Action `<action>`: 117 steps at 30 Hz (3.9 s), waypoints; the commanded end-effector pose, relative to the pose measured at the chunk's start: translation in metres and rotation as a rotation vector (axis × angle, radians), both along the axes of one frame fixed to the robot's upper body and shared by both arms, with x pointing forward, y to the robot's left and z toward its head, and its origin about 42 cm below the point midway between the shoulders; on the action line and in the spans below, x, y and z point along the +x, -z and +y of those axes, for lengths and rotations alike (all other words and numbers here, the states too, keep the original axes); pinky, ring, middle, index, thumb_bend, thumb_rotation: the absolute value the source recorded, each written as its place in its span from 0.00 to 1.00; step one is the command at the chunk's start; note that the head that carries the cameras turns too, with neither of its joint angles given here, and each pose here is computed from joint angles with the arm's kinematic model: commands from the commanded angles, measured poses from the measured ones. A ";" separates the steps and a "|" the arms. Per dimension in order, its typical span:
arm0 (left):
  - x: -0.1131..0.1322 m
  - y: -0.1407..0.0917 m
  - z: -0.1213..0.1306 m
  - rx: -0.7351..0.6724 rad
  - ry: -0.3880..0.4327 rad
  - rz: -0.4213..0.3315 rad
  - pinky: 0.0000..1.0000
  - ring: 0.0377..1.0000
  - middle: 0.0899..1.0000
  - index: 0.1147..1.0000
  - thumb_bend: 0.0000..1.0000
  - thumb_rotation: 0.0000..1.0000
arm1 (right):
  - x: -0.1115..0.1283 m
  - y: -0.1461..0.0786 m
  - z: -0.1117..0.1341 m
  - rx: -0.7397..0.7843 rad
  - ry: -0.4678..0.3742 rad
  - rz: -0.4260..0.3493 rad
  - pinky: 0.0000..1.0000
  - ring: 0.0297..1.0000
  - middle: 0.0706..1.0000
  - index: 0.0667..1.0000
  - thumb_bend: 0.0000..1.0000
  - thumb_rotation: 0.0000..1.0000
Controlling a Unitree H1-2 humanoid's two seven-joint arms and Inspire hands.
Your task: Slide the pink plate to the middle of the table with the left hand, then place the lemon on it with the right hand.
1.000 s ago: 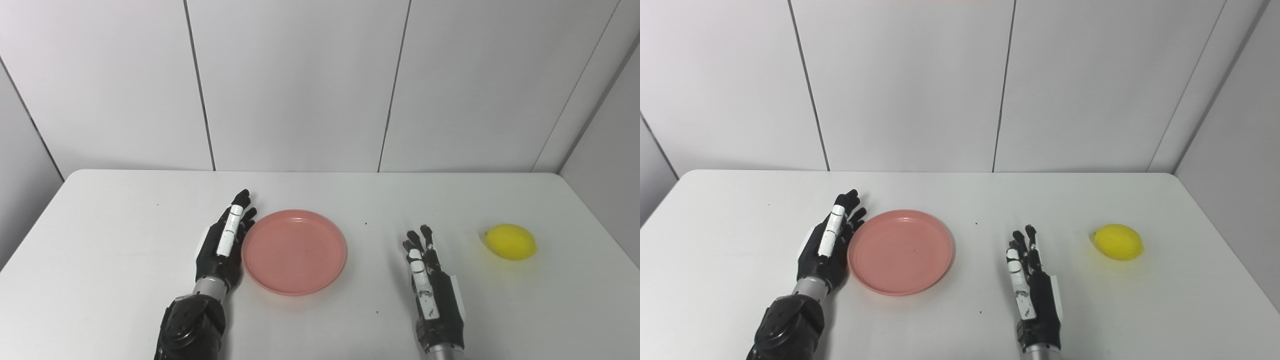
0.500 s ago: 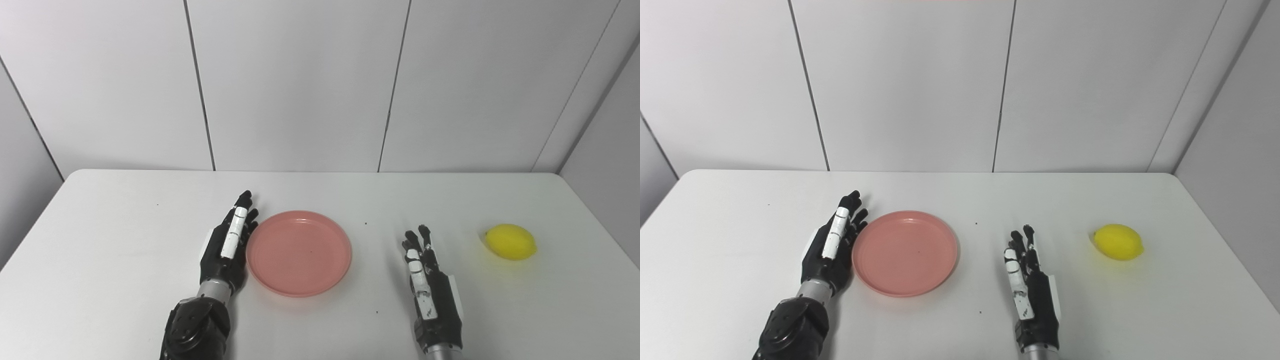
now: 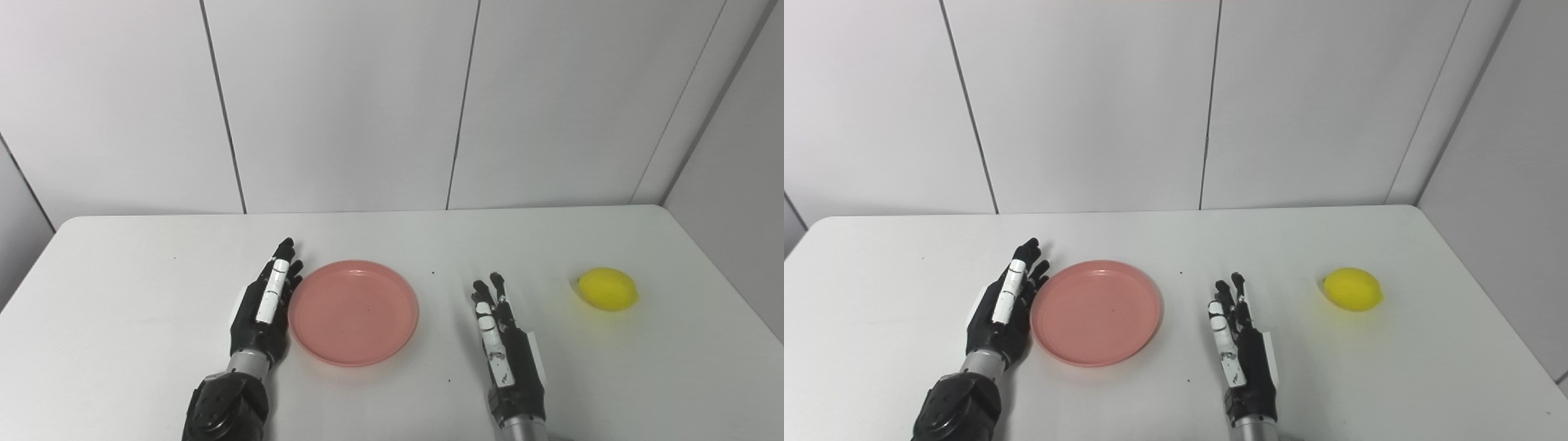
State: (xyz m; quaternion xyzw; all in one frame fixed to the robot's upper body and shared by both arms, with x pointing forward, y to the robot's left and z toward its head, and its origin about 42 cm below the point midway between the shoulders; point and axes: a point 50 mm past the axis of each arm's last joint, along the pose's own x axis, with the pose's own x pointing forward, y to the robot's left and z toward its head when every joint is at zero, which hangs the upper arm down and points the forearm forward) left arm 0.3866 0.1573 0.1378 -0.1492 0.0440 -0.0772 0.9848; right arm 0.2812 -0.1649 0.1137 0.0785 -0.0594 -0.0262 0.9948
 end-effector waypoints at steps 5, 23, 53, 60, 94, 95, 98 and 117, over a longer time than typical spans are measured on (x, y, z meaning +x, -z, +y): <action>-0.009 0.017 -0.004 0.011 0.026 0.099 1.00 0.97 1.00 0.90 0.71 0.70 | -0.008 0.017 0.004 0.017 0.004 0.061 1.00 0.95 0.93 1.00 0.66 0.79; 0.001 0.023 -0.004 -0.013 -0.006 0.108 1.00 0.98 1.00 0.89 0.73 0.69 | -0.004 0.014 -0.007 0.024 0.068 0.051 1.00 0.92 0.90 0.94 0.66 0.75; 0.011 0.029 -0.002 -0.022 0.008 0.109 1.00 0.98 1.00 0.89 0.68 0.72 | 0.022 -0.038 -0.059 -0.416 0.245 -0.139 0.69 0.75 0.75 0.73 0.70 0.76; 0.012 0.030 0.000 0.004 0.014 0.106 1.00 0.99 1.00 0.90 0.68 0.73 | 0.029 -0.051 -0.070 -0.641 0.328 -0.066 0.87 0.82 0.79 0.73 0.68 0.86; 0.010 0.032 0.003 0.006 0.031 0.125 1.00 0.98 1.00 0.92 0.67 0.74 | 0.066 -0.099 -0.126 -1.439 0.501 -0.321 0.68 0.68 0.69 0.69 0.75 0.80; 0.010 0.032 0.002 0.003 0.033 0.125 1.00 0.98 1.00 0.92 0.67 0.74 | 0.068 -0.101 -0.130 -1.448 0.510 -0.313 0.68 0.68 0.69 0.69 0.75 0.80; 0.010 0.032 0.002 -0.002 0.038 0.125 1.00 0.98 1.00 0.92 0.67 0.74 | 0.070 -0.106 -0.140 -1.468 0.524 -0.282 0.71 0.70 0.71 0.70 0.75 0.84; 0.008 0.033 0.004 0.007 0.042 0.127 1.00 0.98 1.00 0.91 0.65 0.74 | 0.086 -0.110 -0.194 -1.471 0.572 -0.123 0.68 0.69 0.71 0.70 0.75 0.82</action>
